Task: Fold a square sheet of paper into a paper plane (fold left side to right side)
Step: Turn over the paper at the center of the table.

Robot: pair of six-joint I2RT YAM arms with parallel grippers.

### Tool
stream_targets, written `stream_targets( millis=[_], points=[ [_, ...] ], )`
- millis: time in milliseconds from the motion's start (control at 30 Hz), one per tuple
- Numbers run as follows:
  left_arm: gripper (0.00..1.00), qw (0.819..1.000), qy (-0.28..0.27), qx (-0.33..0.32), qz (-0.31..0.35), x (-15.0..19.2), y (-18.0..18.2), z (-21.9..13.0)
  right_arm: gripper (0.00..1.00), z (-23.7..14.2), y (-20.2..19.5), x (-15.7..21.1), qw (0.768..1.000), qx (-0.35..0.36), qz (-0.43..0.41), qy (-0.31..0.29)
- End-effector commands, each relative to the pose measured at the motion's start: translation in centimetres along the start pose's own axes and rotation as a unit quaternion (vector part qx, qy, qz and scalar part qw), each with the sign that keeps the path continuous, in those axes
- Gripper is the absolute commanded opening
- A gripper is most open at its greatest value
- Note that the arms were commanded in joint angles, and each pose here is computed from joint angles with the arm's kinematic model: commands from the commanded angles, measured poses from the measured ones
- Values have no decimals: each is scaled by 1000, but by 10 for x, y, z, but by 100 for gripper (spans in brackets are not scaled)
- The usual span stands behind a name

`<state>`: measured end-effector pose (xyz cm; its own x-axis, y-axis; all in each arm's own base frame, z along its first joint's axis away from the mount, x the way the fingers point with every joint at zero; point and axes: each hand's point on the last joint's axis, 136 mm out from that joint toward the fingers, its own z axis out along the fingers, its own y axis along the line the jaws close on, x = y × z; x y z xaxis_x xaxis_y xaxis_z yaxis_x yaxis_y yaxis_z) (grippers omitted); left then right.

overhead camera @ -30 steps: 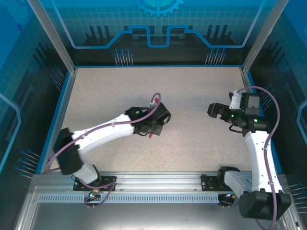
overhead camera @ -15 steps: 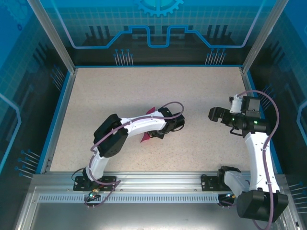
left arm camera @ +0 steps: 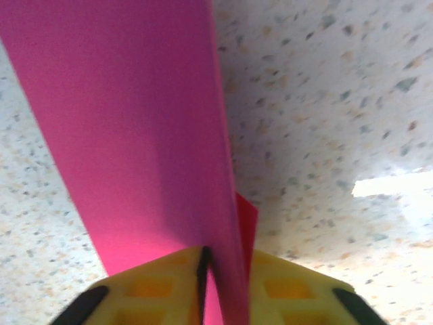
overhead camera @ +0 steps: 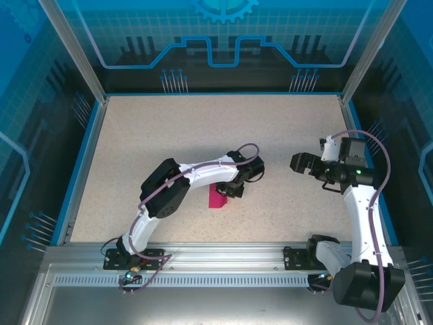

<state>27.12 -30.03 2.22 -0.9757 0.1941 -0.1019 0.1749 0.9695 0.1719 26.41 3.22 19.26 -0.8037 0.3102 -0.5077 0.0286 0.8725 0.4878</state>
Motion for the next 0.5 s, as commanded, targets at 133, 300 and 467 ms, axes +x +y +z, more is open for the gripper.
stream_targets(
  millis=[133,300,467],
  points=[
    [38,995,1,101,4,-9,-28,-21,99,15,12,11,996,-67,31,47],
    [54,981,-42,187,-1,-14,-29,-62,90,32,21,18,992,-89,36,80],
    [64,957,-73,276,-48,-20,-4,-98,78,67,36,43,985,-91,26,143]
  ],
)
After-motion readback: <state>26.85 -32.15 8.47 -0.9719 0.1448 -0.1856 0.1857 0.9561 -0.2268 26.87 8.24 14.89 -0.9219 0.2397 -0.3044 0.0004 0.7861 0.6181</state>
